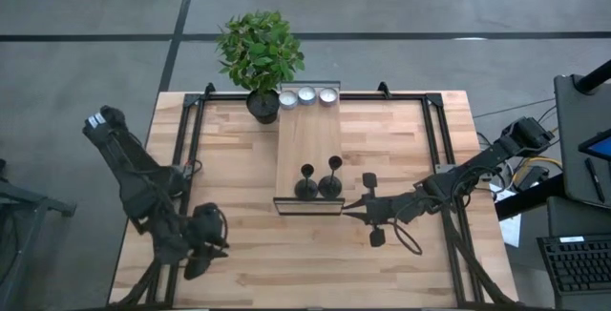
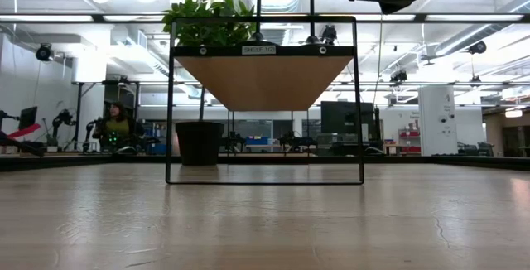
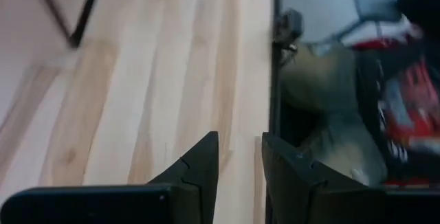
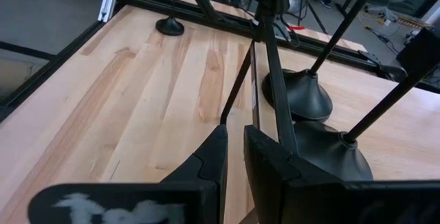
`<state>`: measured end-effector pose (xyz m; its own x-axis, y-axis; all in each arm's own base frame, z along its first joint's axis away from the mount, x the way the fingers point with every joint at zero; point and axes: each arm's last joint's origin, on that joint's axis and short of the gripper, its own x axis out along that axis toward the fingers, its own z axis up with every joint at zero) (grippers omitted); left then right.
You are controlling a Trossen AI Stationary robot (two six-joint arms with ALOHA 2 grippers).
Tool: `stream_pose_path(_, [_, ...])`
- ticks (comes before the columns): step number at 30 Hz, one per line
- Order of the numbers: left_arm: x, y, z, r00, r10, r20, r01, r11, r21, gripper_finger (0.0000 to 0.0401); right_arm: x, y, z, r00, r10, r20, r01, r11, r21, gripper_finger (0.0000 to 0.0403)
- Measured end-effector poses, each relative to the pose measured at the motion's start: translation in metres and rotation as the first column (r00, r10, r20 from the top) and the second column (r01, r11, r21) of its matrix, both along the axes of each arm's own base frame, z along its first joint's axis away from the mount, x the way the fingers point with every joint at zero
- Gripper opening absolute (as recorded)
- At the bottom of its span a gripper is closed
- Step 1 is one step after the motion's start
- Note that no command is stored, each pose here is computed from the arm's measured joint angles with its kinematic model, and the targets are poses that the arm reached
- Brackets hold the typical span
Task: Pick & Place candle stick holders
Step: Put the black candle holder on the shelf
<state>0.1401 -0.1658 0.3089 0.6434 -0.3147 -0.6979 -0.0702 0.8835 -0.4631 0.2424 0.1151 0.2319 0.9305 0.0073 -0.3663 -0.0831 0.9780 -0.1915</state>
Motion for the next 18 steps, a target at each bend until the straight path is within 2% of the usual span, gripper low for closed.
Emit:
stream_pose_path(2, [0.001, 0.0, -0.001, 0.998, 0.065, -0.003, -0.065, 0.998, -0.019, 0.0107, 0.0, 0.0, 0.0, 1.0, 0.001, 0.0, -0.001, 1.0, -0.001, 0.0043])
stream_pose_path(5, [0.004, -0.003, -0.003, 0.996, 0.081, 0.026, -0.081, 0.997, 0.008, 0.0107, 0.0, 0.0, 0.0, 1.0, 0.0, 0.0, 0.0, 1.0, -0.001, 0.0043])
stream_pose_path(8, [0.001, -0.003, -0.01, 0.994, 0.066, -0.087, -0.068, 0.997, -0.025, 0.0107, 0.0, 0.0, 0.0, 1.0, 0.0, 0.0, 0.0, 1.0, 0.001, 0.0043])
stream_pose_path(10, [-0.001, -0.003, -0.01, 0.989, 0.058, -0.134, -0.068, 0.995, -0.069, 0.0107, 0.0, 0.0, 0.0, 1.0, -0.002, 0.0, 0.002, 1.0, 0.004, 0.0043])
stream_pose_path(12, [-0.003, 0.0, -0.011, 0.982, 0.079, -0.171, -0.092, 0.993, -0.071, 0.0107, 0.0, 0.0, 0.0, 1.0, 0.0, 0.0, 0.0, 1.0, -0.001, 0.0043])
stream_pose_path(18, [-0.009, 0.005, -0.012, 0.941, 0.063, -0.331, -0.113, 0.984, -0.135, 0.0107, 0.001, 0.0, 0.002, 1.0, 0.001, 0.02, -0.001, 1.0, 0.007, 0.0043])
